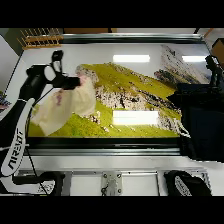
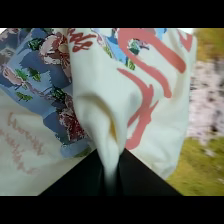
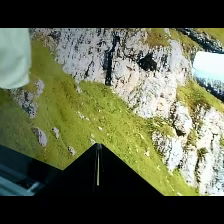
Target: Fold the clothes and pants, and hang the long-sleeved shirts on hangers.
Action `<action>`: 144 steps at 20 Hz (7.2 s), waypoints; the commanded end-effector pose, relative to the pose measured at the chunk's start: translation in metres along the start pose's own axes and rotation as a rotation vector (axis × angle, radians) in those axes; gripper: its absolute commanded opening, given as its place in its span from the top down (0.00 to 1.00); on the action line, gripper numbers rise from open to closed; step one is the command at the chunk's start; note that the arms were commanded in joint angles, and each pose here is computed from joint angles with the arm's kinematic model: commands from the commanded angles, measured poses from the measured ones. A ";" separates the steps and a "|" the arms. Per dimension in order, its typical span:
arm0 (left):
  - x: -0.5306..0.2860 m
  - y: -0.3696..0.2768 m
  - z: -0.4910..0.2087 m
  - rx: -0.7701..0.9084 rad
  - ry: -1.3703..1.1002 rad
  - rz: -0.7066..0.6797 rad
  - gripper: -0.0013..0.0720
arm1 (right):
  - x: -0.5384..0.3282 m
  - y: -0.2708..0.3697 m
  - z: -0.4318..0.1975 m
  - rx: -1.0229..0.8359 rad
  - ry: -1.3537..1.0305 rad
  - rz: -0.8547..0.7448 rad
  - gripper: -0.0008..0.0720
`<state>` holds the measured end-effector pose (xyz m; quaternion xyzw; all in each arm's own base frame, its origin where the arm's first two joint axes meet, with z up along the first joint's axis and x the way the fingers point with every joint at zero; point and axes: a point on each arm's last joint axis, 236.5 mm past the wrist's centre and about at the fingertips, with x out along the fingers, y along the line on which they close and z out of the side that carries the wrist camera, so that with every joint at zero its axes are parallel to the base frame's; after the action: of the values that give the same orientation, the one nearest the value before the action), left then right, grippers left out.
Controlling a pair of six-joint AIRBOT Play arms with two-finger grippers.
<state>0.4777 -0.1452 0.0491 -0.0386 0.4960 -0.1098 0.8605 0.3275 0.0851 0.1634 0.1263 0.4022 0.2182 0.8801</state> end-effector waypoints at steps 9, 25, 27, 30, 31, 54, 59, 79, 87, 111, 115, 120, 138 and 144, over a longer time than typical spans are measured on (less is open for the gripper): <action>-0.016 -0.127 0.009 0.096 -0.106 -0.130 0.12 | 0.000 0.002 0.000 0.002 -0.001 0.007 0.97; 0.057 0.102 -0.186 -0.894 0.189 -0.039 0.12 | 0.000 0.002 0.000 0.004 -0.001 0.008 0.97; 0.070 0.088 -0.179 -0.854 0.217 -0.053 0.12 | 0.000 0.002 0.000 0.007 -0.001 0.008 0.97; 0.084 0.075 -0.160 -0.799 0.221 -0.069 0.23 | 0.000 0.003 -0.004 0.023 0.017 0.013 0.97; 0.086 0.075 -0.152 -0.796 0.211 -0.073 0.54 | 0.001 0.004 -0.008 0.023 0.034 0.019 0.96; 0.038 0.075 -0.095 -0.595 0.058 -0.089 0.98 | 0.224 -0.019 -0.193 0.556 0.321 -0.087 0.30; 0.036 0.077 -0.093 -0.599 0.051 -0.089 0.98 | 0.223 -0.024 -0.177 0.465 0.288 -0.084 0.97; -0.576 -0.036 0.003 -0.158 -1.346 -0.291 0.98 | -0.275 0.073 0.116 -0.184 -0.822 -0.381 0.97; -0.440 0.039 0.064 -0.312 -1.032 -0.102 0.98 | -0.183 0.053 0.122 0.035 -0.565 -0.177 0.97; -0.087 0.168 -0.101 -0.546 0.037 0.186 0.06 | 0.039 -0.079 0.046 0.208 0.006 -0.221 0.10; -0.066 0.161 -0.237 -0.851 0.115 0.204 0.06 | 0.025 -0.062 0.004 0.216 0.017 -0.208 0.10; -0.053 0.164 -0.312 -1.107 0.108 0.241 0.06 | 0.013 -0.054 -0.003 0.203 -0.012 -0.207 0.10; 0.008 0.145 -0.277 -1.099 0.186 0.184 0.43 | 0.010 -0.058 0.002 0.200 -0.037 -0.222 0.10; -0.020 0.156 -0.230 -0.962 0.050 0.177 0.97 | -0.005 -0.134 -0.074 0.386 0.141 -0.390 0.10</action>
<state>0.2822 0.0152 -0.0980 -0.4123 0.5310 0.2228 0.7060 0.3330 -0.0011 0.1035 0.1805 0.4621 0.0202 0.8680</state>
